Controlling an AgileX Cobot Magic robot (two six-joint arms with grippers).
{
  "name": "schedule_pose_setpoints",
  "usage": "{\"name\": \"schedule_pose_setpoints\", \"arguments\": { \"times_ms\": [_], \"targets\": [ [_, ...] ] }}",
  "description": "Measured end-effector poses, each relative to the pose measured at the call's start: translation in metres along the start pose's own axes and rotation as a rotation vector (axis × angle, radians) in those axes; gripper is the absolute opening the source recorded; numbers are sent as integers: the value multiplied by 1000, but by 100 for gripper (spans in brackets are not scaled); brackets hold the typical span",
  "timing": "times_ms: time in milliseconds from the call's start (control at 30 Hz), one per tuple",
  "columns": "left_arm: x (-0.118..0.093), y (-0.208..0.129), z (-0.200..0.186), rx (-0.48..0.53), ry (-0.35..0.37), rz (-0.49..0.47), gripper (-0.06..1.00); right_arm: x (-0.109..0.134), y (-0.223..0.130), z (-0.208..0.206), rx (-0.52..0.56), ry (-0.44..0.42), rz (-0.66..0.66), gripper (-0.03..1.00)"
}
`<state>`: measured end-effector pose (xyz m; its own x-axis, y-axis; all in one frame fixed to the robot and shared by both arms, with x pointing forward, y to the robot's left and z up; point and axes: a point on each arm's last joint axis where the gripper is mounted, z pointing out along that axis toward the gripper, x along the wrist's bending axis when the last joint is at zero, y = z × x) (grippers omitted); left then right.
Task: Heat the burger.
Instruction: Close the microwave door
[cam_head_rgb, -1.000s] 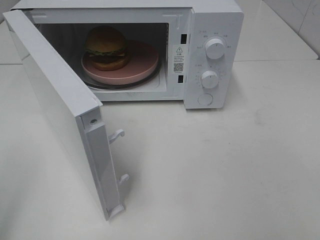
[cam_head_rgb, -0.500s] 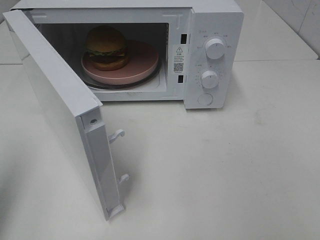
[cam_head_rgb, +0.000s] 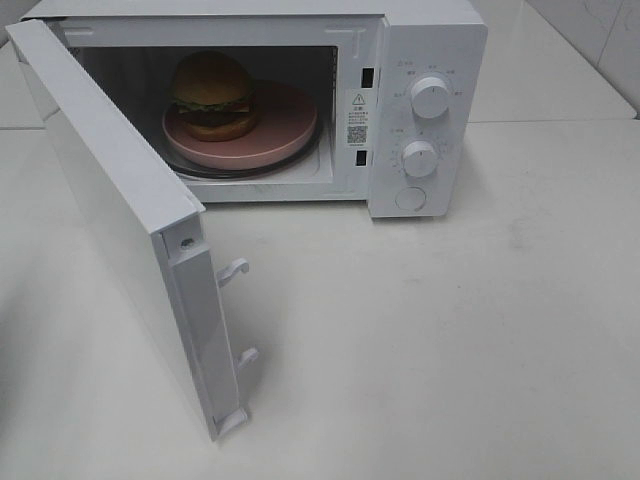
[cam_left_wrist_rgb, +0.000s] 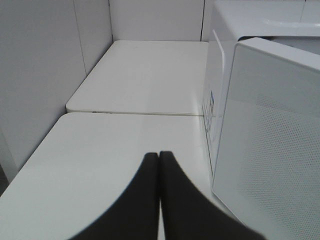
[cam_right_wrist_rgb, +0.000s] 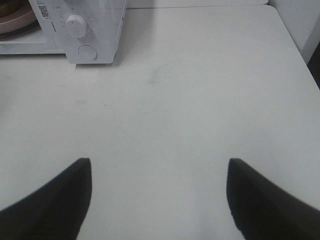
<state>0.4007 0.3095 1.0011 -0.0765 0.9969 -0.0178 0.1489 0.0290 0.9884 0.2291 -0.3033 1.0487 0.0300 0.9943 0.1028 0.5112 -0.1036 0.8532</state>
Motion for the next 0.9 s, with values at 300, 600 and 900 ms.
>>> {"name": "schedule_pose_setpoints", "arguments": {
  "times_ms": [300, 600, 900],
  "targets": [
    [-16, -24, 29, 51, -168, 38, 0, 0, 0, 0, 0, 0, 0, 73],
    [-26, -43, 48, 73, -251, 19, 0, 0, 0, 0, 0, 0, 0, 73],
    [-63, -58, 58, 117, -369, 52, 0, 0, 0, 0, 0, 0, 0, 73]
  ]
}}
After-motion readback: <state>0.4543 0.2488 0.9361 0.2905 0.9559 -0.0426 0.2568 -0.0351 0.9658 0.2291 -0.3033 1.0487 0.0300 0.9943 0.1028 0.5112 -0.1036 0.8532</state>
